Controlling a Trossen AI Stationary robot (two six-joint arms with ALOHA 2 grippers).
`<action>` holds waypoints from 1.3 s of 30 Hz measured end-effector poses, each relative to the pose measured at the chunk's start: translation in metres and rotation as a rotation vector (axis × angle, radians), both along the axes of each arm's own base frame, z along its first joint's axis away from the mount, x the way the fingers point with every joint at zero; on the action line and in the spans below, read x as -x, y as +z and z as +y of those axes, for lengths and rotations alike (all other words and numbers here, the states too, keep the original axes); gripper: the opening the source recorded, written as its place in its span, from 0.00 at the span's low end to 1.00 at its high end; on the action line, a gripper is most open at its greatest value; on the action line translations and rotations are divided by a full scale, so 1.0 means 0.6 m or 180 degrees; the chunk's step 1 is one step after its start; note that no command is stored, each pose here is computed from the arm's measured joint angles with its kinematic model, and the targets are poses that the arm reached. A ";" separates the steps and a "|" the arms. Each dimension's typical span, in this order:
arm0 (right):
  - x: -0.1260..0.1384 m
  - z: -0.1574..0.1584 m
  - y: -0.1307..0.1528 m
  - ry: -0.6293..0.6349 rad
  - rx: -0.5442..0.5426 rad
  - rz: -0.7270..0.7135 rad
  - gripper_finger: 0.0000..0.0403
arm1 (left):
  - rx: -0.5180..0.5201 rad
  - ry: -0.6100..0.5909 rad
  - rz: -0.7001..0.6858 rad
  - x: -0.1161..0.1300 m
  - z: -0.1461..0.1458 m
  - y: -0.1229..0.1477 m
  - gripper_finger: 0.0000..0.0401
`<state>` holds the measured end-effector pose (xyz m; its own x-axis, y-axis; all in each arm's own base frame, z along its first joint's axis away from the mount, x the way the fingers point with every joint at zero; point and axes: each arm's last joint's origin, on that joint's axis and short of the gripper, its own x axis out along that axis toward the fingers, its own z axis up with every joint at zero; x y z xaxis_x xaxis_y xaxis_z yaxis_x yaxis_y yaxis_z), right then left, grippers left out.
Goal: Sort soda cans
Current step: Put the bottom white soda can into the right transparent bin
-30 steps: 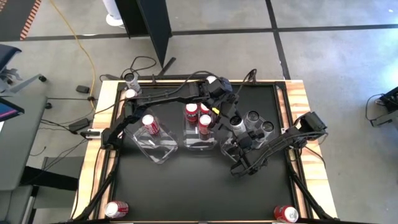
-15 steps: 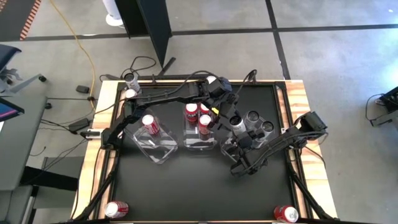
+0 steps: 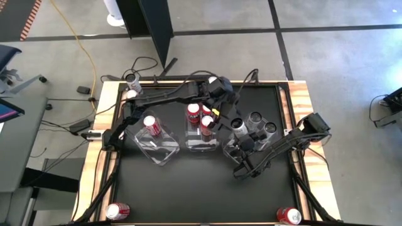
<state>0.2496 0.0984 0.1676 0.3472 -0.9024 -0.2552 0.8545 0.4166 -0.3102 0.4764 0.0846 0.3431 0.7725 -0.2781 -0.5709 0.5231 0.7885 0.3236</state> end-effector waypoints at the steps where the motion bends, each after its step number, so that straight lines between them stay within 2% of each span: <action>1: 0.000 0.000 0.000 -0.0001 -0.0001 -0.0001 0.59 | -0.0001 0.0001 0.0006 -0.001 0.001 -0.002 0.89; 20: -0.002 -0.001 -0.001 -0.0013 -0.0023 0.0023 0.59 | 0.0131 -0.0231 0.0099 -0.038 -0.003 -0.066 0.88; 24: -0.002 -0.001 -0.001 -0.0009 -0.0019 0.0034 0.59 | 0.0124 -0.0249 0.0076 -0.039 -0.003 -0.067 0.83; 32: -0.001 -0.001 -0.001 -0.0001 -0.0006 0.0051 0.59 | 0.0146 -0.0232 0.0018 -0.041 -0.002 -0.063 0.65; 39: -0.001 -0.001 -0.001 -0.0002 -0.0009 0.0049 0.59 | 0.0133 -0.0239 0.0012 -0.041 -0.002 -0.063 0.64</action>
